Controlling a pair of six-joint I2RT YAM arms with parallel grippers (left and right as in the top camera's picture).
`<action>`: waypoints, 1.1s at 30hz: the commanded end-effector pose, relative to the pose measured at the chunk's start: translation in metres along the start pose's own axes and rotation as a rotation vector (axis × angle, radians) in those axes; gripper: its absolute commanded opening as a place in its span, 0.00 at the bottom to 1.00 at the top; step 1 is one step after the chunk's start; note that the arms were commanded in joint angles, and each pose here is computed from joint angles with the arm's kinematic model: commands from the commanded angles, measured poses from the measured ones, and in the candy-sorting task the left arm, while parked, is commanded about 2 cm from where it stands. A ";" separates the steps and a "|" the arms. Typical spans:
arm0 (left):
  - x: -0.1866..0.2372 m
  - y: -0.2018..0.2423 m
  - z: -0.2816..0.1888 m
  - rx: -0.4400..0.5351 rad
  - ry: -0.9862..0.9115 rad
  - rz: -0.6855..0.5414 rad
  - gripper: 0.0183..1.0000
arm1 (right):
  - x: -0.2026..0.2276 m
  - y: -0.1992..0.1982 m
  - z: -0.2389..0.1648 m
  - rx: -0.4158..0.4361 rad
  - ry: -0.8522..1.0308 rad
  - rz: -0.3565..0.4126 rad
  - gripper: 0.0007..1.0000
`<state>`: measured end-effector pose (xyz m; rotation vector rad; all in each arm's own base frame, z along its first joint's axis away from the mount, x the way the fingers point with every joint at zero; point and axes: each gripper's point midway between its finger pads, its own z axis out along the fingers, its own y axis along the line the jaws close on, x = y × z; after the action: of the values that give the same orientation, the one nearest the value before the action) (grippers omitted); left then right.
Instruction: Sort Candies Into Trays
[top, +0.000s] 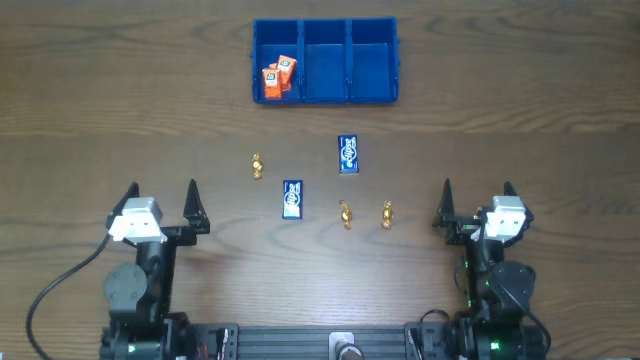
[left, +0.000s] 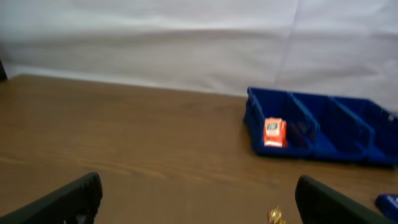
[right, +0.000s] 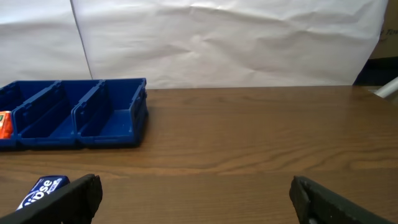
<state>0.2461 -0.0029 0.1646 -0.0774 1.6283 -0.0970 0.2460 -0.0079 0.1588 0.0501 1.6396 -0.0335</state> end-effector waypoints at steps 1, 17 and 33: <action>0.029 0.003 -0.001 -0.007 0.102 0.018 1.00 | 0.001 -0.001 0.000 0.004 0.001 -0.007 1.00; 0.028 0.004 -0.001 -0.011 0.099 0.019 1.00 | 0.001 -0.001 0.000 0.004 0.001 -0.007 1.00; 0.028 0.004 -0.001 -0.011 0.099 0.019 1.00 | -0.029 0.034 -0.004 -0.208 -0.065 0.163 1.00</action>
<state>0.2451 -0.0027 0.1513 -0.0779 1.6802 -0.0927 0.2468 0.0076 0.1802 0.0470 1.5522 0.1082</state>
